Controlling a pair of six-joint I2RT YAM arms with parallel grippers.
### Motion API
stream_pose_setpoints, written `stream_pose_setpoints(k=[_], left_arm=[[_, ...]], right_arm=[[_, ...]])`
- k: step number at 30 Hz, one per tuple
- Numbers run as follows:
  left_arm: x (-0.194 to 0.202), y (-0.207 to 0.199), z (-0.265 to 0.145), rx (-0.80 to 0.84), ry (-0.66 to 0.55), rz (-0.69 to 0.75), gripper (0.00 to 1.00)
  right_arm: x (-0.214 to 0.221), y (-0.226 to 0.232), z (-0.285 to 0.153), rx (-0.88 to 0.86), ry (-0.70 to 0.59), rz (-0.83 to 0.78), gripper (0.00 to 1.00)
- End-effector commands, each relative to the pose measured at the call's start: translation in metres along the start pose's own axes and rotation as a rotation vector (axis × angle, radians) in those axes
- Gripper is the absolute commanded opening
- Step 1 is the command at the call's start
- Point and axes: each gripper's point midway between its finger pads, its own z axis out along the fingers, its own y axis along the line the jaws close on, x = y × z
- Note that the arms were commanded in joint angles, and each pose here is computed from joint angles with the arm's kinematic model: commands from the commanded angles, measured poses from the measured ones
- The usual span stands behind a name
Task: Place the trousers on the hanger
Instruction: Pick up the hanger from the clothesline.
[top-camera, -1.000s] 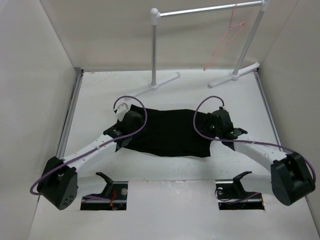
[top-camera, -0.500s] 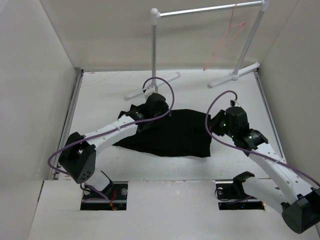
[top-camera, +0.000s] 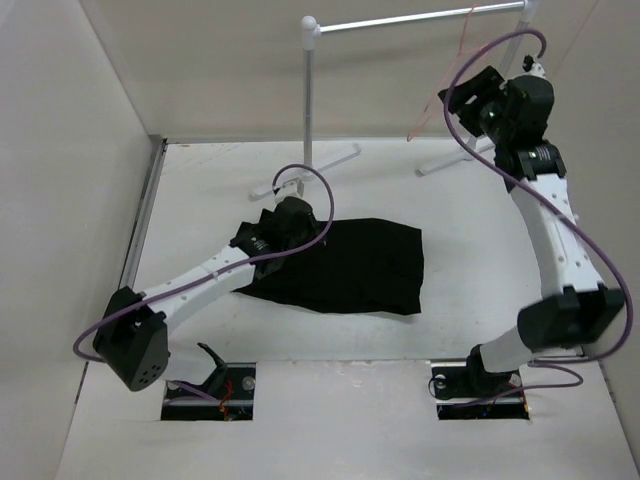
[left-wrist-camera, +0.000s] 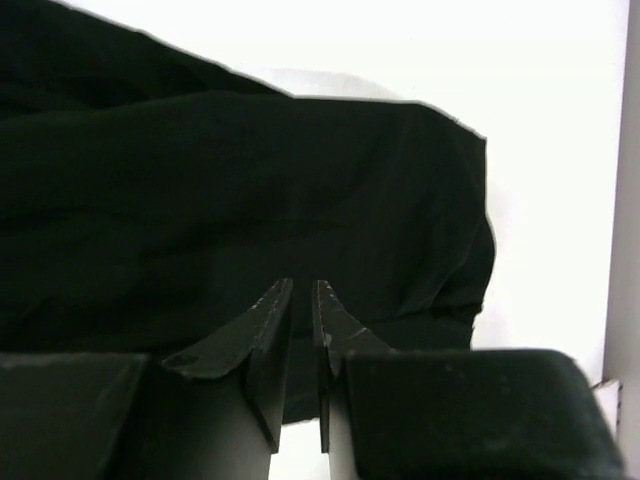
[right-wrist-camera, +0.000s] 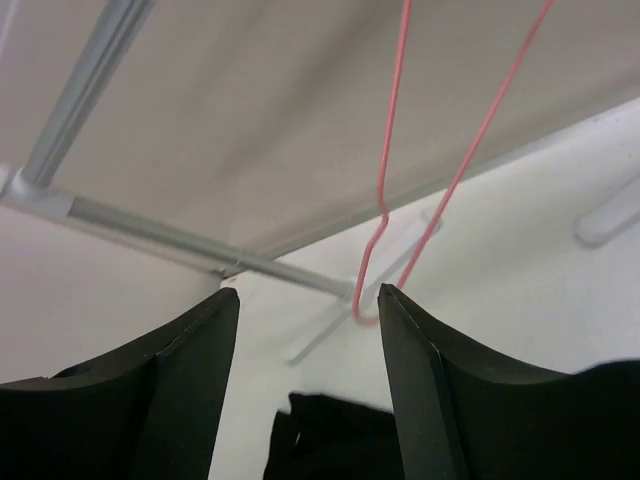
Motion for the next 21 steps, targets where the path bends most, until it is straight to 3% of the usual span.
stream_pose_setpoints(k=[1,6,10,16,21], left_arm=[[0.001,0.009,-0.018,0.027,-0.003,0.038,0.13],[0.019,0.019,-0.027,0.030,0.030,0.076,0.19],[0.022,0.022,-0.029,0.030,0.032,0.080,0.21],[0.022,0.025,-0.028,0.023,0.036,0.080,0.22],[0.017,0.027,-0.026,0.016,0.027,0.071,0.23]], right_arm=[[-0.010,-0.005,0.044,-0.010,0.013,-0.031,0.64],[-0.005,-0.016,0.097,0.003,0.061,-0.016,0.62],[-0.004,-0.010,0.115,-0.050,0.056,-0.021,0.55],[0.001,0.006,0.123,-0.124,0.071,0.011,0.25],[-0.017,0.029,0.107,-0.187,0.027,-0.008,0.14]])
